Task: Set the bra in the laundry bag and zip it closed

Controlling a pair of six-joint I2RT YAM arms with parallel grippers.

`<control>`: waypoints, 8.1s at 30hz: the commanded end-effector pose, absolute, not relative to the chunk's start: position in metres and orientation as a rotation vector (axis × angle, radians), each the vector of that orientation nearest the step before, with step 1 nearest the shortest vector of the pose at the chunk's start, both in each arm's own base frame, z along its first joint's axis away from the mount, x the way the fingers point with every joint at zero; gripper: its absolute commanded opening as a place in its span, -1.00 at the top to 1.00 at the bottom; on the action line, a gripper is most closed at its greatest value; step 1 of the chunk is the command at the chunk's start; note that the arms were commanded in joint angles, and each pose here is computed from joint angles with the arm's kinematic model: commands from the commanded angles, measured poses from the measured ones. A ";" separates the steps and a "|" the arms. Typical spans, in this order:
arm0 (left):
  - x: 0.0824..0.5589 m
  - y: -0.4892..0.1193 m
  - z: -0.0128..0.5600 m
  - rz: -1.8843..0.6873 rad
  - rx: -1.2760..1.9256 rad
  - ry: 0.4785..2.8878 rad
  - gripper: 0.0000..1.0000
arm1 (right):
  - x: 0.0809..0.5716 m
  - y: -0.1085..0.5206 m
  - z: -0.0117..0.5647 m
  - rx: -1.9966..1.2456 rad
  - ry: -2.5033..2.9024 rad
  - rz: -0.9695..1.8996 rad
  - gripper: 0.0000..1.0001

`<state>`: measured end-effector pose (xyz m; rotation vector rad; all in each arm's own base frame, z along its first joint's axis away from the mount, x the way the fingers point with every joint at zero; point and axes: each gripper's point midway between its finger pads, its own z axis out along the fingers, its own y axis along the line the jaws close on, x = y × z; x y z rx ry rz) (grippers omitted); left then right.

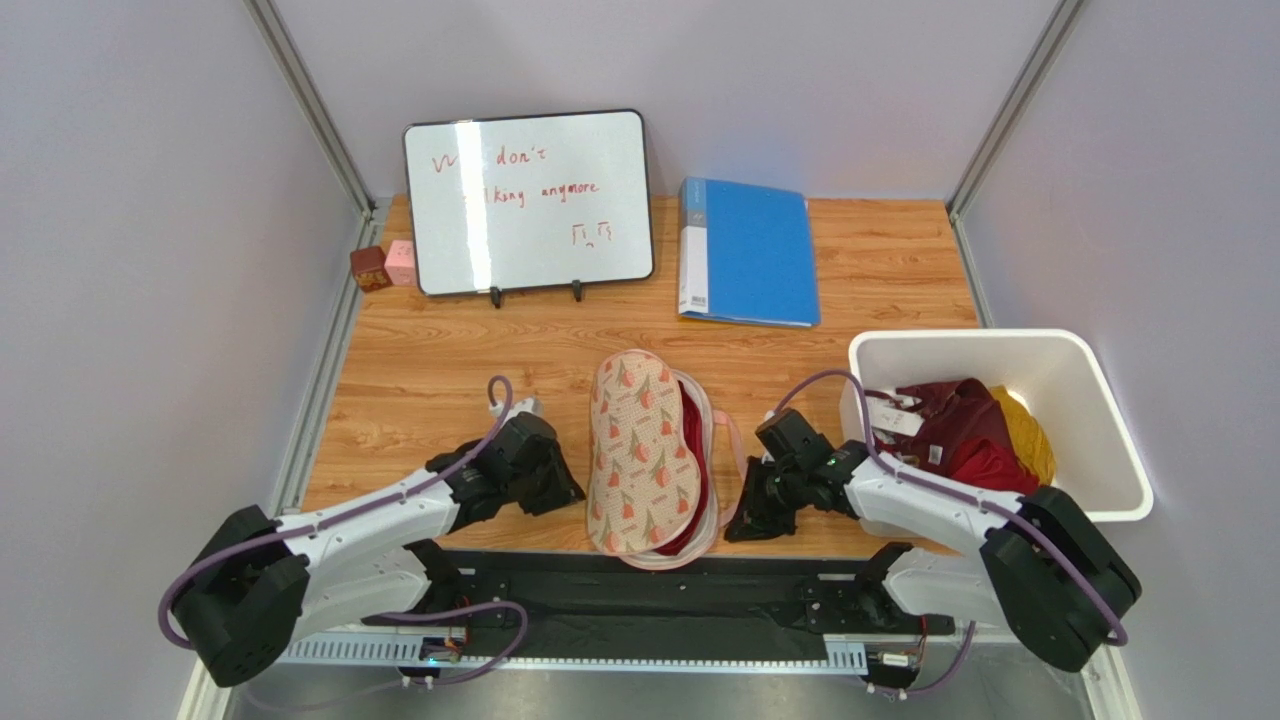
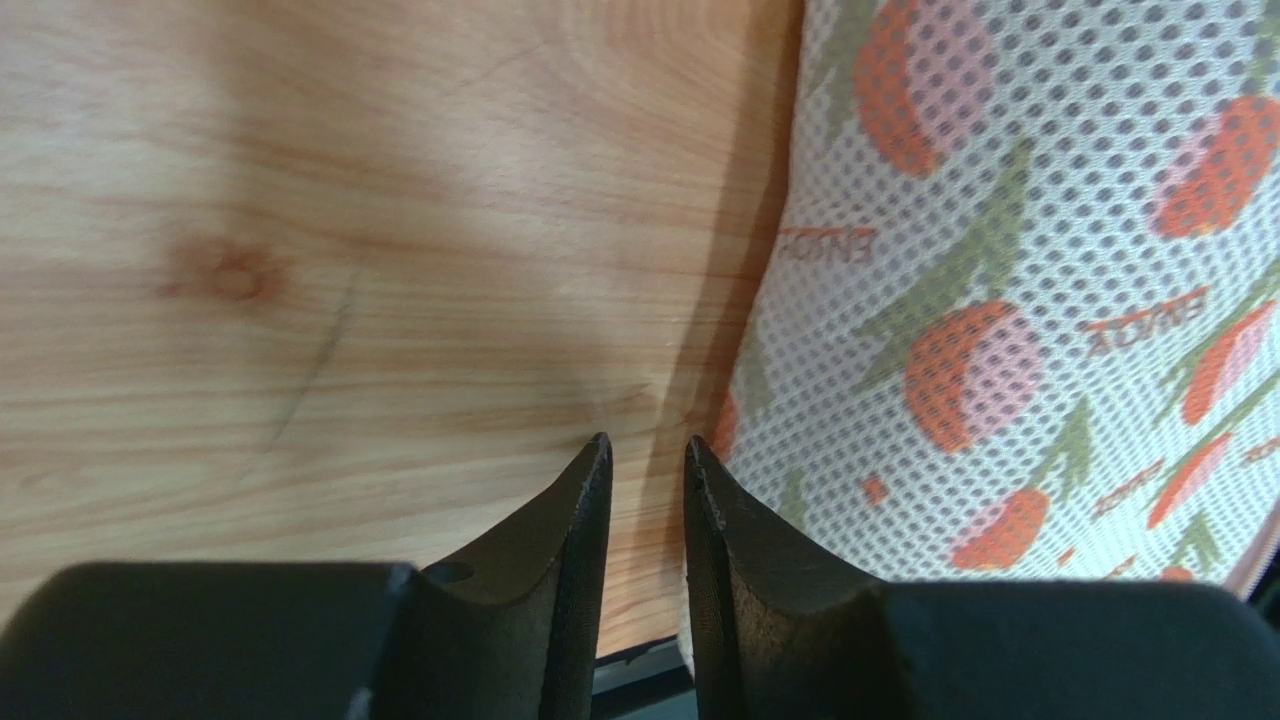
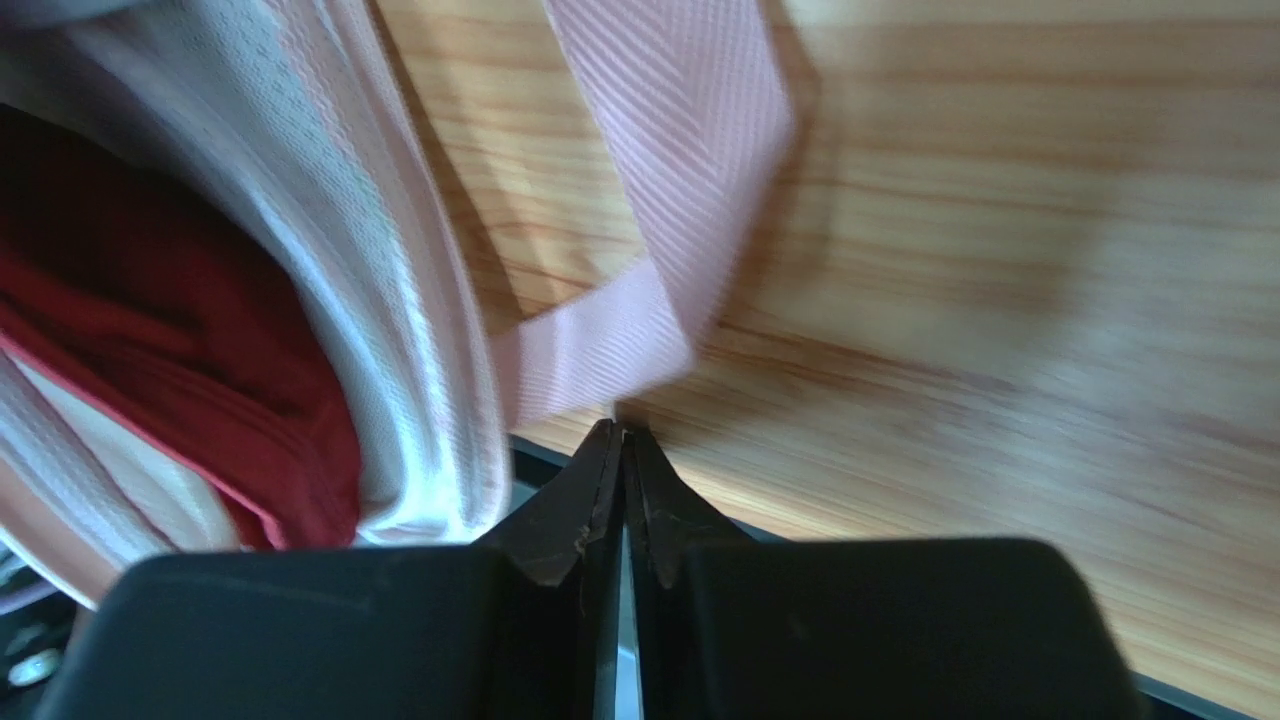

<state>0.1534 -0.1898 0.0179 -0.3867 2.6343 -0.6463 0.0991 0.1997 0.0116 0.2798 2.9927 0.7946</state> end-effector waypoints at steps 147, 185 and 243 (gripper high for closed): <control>0.344 -0.147 0.098 -0.560 0.847 2.515 -0.81 | 0.212 0.276 0.117 -0.402 2.441 1.139 -0.17; 0.251 -0.247 0.051 -1.147 0.399 2.641 0.00 | 0.249 0.264 0.119 0.010 2.606 0.701 -0.28; 0.246 -0.262 0.068 -0.978 0.368 2.469 0.17 | 0.239 0.331 0.096 -0.025 2.550 0.674 1.00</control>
